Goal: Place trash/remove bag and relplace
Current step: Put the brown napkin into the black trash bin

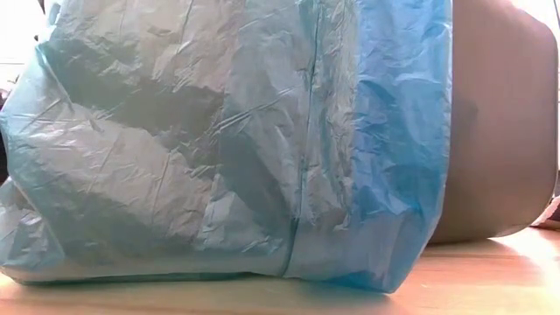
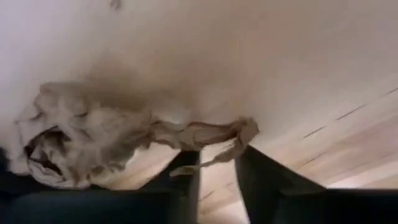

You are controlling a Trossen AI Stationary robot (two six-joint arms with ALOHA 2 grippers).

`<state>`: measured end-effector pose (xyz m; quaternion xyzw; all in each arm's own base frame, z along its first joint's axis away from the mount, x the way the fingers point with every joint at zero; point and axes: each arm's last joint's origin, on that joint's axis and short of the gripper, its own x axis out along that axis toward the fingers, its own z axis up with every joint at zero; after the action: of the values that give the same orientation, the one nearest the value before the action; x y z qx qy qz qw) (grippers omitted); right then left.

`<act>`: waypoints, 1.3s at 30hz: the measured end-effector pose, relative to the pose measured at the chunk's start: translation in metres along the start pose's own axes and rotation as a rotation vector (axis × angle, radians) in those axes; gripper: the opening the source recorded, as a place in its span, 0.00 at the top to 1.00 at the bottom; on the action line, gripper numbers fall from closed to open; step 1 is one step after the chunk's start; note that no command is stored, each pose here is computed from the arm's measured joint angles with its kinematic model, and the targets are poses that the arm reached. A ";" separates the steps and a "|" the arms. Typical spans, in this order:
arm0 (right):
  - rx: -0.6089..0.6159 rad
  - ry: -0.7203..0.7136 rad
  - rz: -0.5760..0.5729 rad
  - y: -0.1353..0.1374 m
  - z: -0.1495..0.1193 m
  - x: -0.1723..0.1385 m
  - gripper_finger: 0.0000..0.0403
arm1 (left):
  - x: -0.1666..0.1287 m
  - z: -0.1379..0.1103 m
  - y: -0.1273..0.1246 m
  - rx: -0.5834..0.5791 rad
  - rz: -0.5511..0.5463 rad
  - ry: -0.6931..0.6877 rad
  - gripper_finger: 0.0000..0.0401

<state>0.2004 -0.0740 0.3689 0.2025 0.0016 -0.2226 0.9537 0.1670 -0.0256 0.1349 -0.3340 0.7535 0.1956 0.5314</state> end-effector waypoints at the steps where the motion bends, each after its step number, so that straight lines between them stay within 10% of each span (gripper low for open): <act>1: 0.000 0.000 0.000 0.000 0.000 0.000 1.00 | 0.000 0.001 -0.001 0.004 -0.005 -0.004 0.89; 13: 0.001 0.001 0.000 0.000 0.000 0.000 1.00 | -0.054 -0.004 -0.023 0.070 -0.121 -0.097 1.00; 21: 0.001 0.001 0.000 0.000 0.000 0.000 1.00 | -0.081 -0.013 -0.006 -0.074 0.115 -0.106 0.99; 39: 0.001 0.012 0.027 0.001 0.000 0.000 1.00 | -0.025 0.013 0.036 -0.164 0.006 -0.020 0.53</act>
<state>0.2008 -0.0733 0.3688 0.2044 0.0046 -0.2086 0.9564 0.1561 0.0156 0.1514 -0.3719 0.7307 0.2617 0.5092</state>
